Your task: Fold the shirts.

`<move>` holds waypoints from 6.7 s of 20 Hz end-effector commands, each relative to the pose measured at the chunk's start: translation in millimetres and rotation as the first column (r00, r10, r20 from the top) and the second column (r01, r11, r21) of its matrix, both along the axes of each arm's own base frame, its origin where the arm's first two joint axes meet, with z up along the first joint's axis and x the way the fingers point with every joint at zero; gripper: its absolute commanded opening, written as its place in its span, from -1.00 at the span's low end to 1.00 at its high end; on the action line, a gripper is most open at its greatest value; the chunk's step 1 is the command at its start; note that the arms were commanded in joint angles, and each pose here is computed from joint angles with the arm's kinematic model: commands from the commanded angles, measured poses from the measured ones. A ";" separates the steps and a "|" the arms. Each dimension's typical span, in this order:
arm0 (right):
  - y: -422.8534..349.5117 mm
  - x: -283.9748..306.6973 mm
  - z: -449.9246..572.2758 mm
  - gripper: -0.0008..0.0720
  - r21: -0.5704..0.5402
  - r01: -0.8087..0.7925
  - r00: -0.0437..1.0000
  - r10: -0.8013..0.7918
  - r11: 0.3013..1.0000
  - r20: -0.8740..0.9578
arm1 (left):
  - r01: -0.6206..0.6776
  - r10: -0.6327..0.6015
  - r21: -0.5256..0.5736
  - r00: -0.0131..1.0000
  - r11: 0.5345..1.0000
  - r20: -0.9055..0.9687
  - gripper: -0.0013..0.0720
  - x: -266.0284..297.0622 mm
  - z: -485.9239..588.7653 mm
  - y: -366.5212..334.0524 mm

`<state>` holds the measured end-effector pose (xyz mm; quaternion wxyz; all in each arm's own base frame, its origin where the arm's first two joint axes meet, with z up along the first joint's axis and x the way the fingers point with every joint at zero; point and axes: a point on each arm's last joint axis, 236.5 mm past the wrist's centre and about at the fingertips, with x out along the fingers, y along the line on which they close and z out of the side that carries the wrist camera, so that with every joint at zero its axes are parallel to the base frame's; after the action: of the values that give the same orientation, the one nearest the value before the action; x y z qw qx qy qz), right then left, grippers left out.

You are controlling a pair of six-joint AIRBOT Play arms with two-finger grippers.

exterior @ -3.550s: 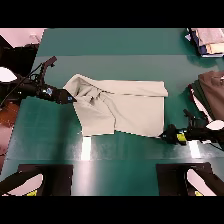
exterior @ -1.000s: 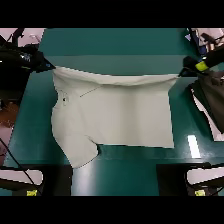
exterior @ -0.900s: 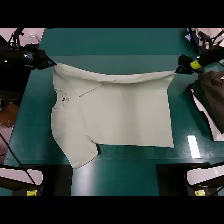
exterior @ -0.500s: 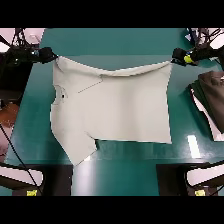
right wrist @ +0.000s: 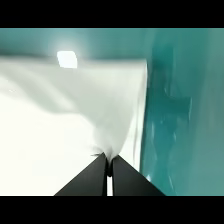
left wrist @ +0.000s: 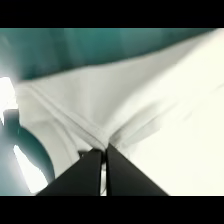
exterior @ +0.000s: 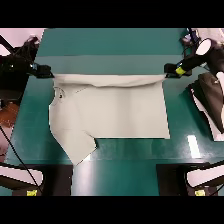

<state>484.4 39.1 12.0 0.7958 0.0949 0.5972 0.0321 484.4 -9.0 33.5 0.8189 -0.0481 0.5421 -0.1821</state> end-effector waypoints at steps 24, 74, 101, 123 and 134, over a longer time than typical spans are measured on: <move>-9.5 -147.5 13.5 0.03 0.049 -0.058 0.985 0.065 0.997 -0.159 | -0.199 0.206 0.069 0.838 0.978 -0.505 0.39 -270.7 -79.8 -2.5; 19.6 -274.4 -109.1 -0.58 0.394 0.196 0.915 -0.023 0.898 -0.403 | -0.256 0.174 -0.193 0.915 0.947 -0.363 -0.90 -232.2 -36.9 -52.8; -25.2 -170.8 14.0 -0.93 0.253 0.086 0.996 -0.079 0.964 -0.039 | -0.226 0.263 -0.251 0.956 0.941 0.126 -0.90 -132.9 68.9 -53.7; -36.8 -69.1 -9.2 0.66 0.357 0.032 0.998 -0.007 0.934 -0.070 | -0.317 0.356 -0.371 0.934 0.873 0.038 0.50 -46.6 42.0 -51.3; -67.1 -108.3 -72.6 0.59 0.510 0.130 0.991 -0.095 0.850 -0.094 | -0.114 0.114 -0.347 0.993 0.931 -0.021 -0.90 -84.1 32.1 -124.9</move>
<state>371.6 -33.7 -56.1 0.7151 0.3195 0.6103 0.1185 406.9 -113.7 66.7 0.8110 -0.2416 0.4910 -0.2071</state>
